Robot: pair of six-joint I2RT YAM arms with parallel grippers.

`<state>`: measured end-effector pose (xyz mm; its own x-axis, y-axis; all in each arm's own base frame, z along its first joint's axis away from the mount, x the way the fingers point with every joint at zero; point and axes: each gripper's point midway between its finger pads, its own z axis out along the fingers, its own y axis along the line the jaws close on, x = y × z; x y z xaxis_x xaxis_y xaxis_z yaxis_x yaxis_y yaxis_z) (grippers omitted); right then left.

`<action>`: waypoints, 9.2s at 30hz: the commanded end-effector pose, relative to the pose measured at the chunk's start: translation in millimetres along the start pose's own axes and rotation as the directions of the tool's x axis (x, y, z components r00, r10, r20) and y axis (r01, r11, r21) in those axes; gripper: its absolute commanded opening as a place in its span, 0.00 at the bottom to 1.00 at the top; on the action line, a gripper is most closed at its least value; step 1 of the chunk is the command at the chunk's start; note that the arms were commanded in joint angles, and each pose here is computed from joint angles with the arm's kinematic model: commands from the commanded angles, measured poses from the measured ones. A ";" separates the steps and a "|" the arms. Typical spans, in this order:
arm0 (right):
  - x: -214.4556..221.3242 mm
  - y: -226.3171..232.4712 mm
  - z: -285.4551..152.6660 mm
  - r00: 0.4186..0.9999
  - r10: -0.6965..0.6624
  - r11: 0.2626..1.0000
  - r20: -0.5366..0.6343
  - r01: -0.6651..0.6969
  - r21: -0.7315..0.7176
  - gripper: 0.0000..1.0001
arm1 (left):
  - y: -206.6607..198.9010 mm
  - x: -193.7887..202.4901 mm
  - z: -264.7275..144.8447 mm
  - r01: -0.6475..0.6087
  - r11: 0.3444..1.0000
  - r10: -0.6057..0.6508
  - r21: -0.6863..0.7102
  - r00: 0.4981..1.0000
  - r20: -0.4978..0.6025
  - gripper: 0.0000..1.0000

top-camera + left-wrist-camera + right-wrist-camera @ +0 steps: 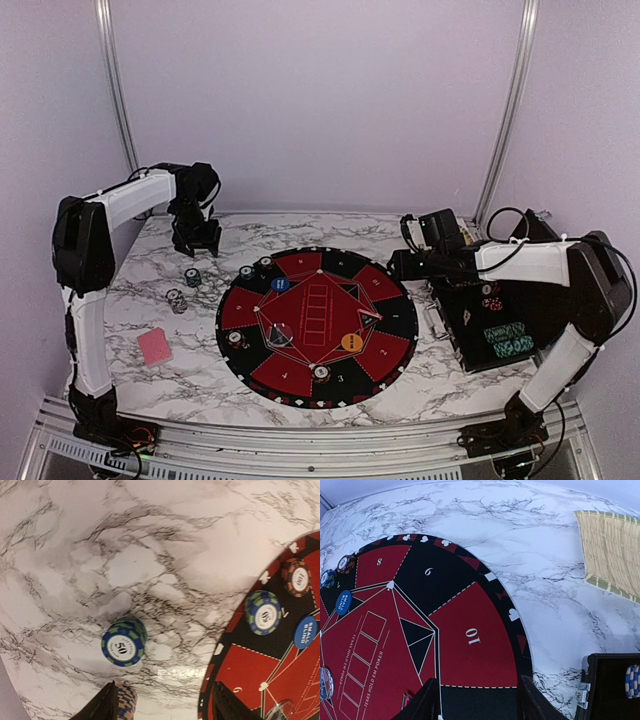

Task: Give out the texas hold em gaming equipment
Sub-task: Pick up the pile of poker chips from the pile of poker chips, then place the poker chips pile at the big blind area.

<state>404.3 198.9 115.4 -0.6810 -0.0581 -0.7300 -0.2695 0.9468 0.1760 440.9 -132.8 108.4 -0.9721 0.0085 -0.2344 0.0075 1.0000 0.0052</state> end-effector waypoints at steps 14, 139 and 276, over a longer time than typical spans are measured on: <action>-10.4 0.2 -5.3 1.000 0.000 1.000 0.025 0.001 -0.010 0.52 | 45.9 22.9 33.8 0.068 0.997 -0.069 -0.020 0.996 -0.060 0.74; -7.4 -2.8 -0.3 1.000 -0.001 1.000 0.015 0.000 0.006 0.52 | 50.0 8.8 49.8 0.054 0.997 -0.058 -0.048 0.995 -0.084 0.36; -27.4 -73.5 -41.6 0.992 0.075 0.985 0.099 -0.089 0.149 0.53 | -318.7 184.3 -65.2 -0.476 0.847 0.469 0.238 0.879 0.089 0.65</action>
<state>413.2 123.9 140.8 -0.6448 0.0445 -0.7631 -0.1121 0.9820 0.1519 213.0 -471.4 67.1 -0.8233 0.5350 -0.1896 0.5587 0.8228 -0.1045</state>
